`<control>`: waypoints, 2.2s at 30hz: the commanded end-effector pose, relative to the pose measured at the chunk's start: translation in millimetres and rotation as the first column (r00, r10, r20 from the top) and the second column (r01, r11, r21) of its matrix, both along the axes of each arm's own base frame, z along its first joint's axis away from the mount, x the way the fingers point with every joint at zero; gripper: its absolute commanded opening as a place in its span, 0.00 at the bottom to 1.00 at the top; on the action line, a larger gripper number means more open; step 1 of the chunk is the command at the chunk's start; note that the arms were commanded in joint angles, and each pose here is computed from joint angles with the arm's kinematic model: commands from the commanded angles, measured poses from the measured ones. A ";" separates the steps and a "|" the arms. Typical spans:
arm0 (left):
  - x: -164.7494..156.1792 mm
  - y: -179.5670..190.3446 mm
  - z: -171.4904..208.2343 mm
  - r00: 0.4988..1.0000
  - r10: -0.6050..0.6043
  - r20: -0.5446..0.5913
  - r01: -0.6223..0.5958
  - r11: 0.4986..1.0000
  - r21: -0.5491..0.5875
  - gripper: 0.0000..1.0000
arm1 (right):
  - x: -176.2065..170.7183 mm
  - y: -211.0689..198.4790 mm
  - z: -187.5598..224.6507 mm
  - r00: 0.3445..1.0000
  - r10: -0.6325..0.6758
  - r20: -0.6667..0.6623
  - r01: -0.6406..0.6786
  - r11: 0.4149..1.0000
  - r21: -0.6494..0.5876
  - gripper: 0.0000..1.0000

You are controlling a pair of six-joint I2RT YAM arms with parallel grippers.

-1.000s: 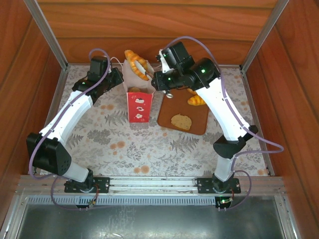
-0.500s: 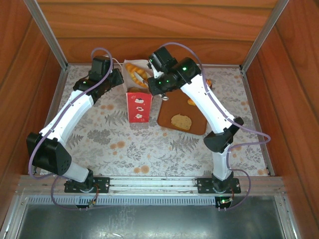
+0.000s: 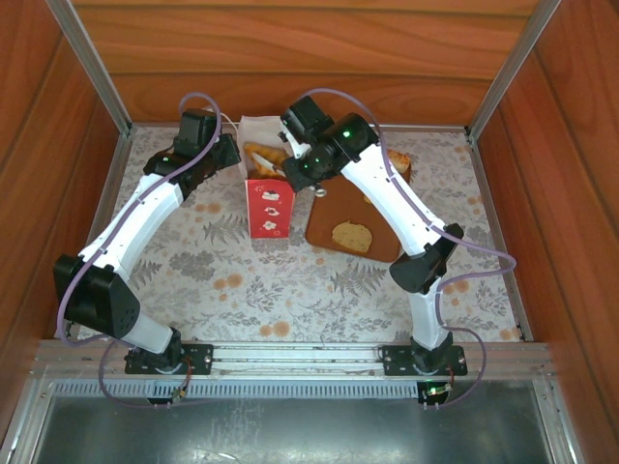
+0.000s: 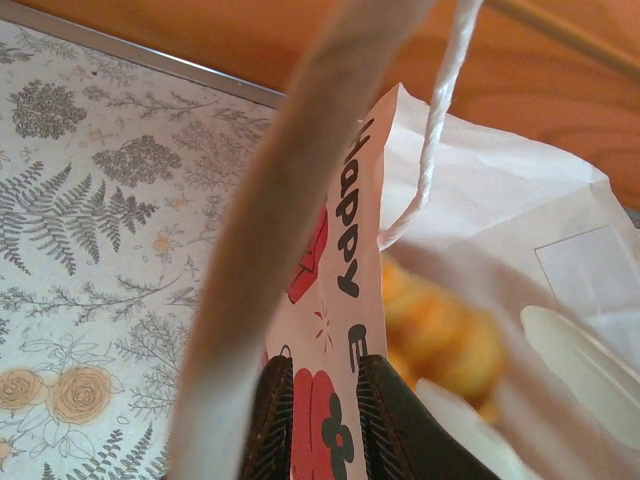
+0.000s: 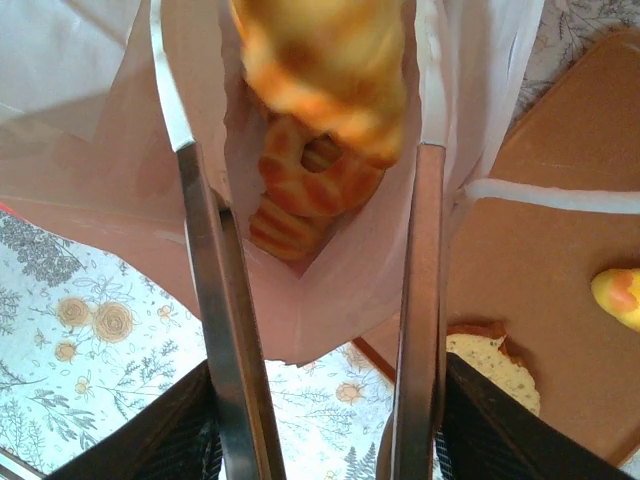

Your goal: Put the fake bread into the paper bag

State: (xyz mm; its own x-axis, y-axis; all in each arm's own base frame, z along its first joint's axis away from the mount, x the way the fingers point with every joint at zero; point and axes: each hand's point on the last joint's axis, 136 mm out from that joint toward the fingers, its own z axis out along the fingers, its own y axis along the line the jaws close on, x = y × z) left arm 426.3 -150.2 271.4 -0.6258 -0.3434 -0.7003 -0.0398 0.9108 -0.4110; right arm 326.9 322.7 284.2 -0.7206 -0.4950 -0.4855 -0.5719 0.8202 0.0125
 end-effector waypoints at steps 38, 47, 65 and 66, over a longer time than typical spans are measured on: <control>-9.8 -5.3 14.2 0.999 -0.038 0.013 0.038 0.999 -0.019 0.33 | -64.3 -148.0 170.5 0.897 -0.288 0.336 0.174 0.927 0.331 0.55; -8.3 -8.8 21.9 0.998 -0.058 0.028 0.059 0.998 -0.026 0.45 | -80.2 -204.3 131.1 0.853 -0.471 0.224 0.398 0.866 0.303 0.53; -13.4 -3.9 39.6 0.992 -0.102 0.073 0.105 0.994 -0.034 0.86 | -124.7 -201.5 -63.7 0.763 -0.503 -0.407 0.572 0.818 0.063 0.50; -14.2 -1.8 40.4 0.992 -0.100 0.074 0.103 0.994 -0.038 0.86 | -126.4 -202.0 -69.9 0.753 -0.503 -0.424 0.574 0.818 0.049 0.51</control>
State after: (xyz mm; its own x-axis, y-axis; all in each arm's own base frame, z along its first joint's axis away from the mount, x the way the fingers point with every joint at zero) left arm 421.4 -156.0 293.4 -0.6244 -0.3072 -0.7182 0.0468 0.9031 -0.4269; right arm 205.5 107.3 218.3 -0.9747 0.0714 -0.2116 0.0278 0.9789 0.2023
